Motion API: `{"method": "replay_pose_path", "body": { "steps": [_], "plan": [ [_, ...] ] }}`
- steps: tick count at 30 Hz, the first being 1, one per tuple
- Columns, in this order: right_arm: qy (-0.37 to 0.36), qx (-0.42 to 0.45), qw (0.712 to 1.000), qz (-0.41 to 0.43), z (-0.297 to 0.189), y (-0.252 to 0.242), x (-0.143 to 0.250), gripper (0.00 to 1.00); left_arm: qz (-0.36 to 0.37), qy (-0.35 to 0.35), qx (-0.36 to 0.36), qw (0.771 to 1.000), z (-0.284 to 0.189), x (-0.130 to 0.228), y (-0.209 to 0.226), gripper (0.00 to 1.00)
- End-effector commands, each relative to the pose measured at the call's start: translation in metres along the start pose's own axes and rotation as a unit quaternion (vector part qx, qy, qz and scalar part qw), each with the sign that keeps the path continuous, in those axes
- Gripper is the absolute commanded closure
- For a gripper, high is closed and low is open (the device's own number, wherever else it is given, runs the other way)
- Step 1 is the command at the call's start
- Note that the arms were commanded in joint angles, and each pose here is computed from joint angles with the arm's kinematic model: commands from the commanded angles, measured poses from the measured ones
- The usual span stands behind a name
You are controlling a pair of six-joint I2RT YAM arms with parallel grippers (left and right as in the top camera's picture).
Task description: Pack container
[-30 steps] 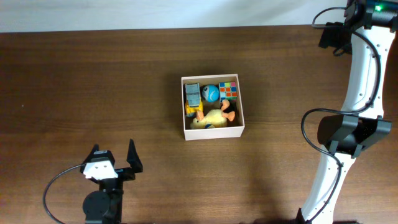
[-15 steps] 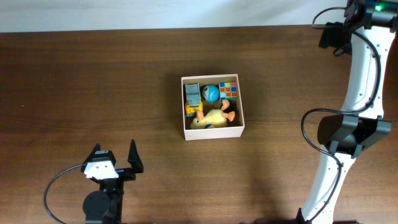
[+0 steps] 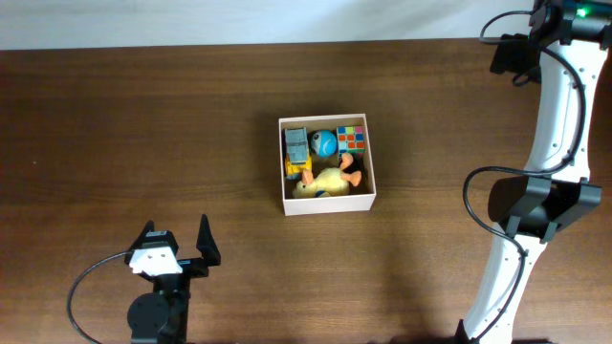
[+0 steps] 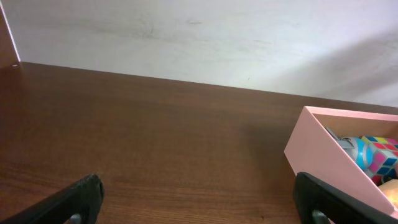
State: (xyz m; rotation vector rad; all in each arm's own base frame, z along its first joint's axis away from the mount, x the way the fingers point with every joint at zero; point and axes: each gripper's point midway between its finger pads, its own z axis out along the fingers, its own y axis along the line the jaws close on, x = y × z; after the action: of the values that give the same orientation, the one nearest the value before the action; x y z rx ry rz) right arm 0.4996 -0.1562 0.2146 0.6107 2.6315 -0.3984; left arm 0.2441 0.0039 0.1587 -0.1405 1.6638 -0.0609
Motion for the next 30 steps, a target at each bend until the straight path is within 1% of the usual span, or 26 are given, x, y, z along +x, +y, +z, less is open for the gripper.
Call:
{"method": "replay_pose_path", "body": {
  "steps": [1, 4, 7, 11, 14, 20, 23, 25, 30],
  "plan": [
    [-0.002, 0.002, 1.0, 0.007, -0.002, -0.001, -0.001, 0.01, 0.009, -0.001, 0.006, 1.0, 0.0, 0.001, -0.002, 0.01],
    [-0.003, 0.001, 1.0, 0.007, -0.004, -0.001, -0.001, 0.01, 0.009, -0.001, 0.006, 1.0, 0.0, 0.001, -0.002, 0.01],
    [-0.011, -0.014, 1.0, -0.004, -0.027, 0.006, 0.002, 0.01, 0.009, -0.001, 0.006, 1.0, 0.0, 0.001, -0.002, 0.01],
    [-0.049, -0.034, 0.998, -0.008, -0.082, 0.007, 0.002, 0.01, 0.009, -0.001, 0.006, 1.0, 0.0, 0.001, -0.002, 0.01],
    [-0.085, -0.077, 0.993, -0.01, -0.134, 0.013, 0.007, 0.01, 0.009, -0.001, 0.006, 1.0, 0.0, 0.001, -0.002, 0.01],
    [-0.197, -0.128, 0.972, -0.009, -0.223, 0.015, 0.016, 0.01, 0.009, -0.001, 0.006, 1.0, 0.0, 0.001, -0.002, 0.01],
    [-0.251, -0.153, 0.956, -0.007, -0.251, 0.017, 0.031, 0.01, 0.009, -0.001, 0.006, 1.0, 0.0, 0.001, -0.002, 0.01],
    [-0.281, -0.167, 0.945, -0.004, -0.26, 0.016, 0.046, 0.01, 0.009, -0.001, 0.006, 1.0, 0.0, 0.001, -0.002, 0.01],
    [-0.343, -0.204, 0.917, 0.006, -0.256, 0.008, 0.101, 0.01, 0.009, -0.001, 0.006, 1.0, 0.0, 0.001, -0.002, 0.01]
  ]
}}
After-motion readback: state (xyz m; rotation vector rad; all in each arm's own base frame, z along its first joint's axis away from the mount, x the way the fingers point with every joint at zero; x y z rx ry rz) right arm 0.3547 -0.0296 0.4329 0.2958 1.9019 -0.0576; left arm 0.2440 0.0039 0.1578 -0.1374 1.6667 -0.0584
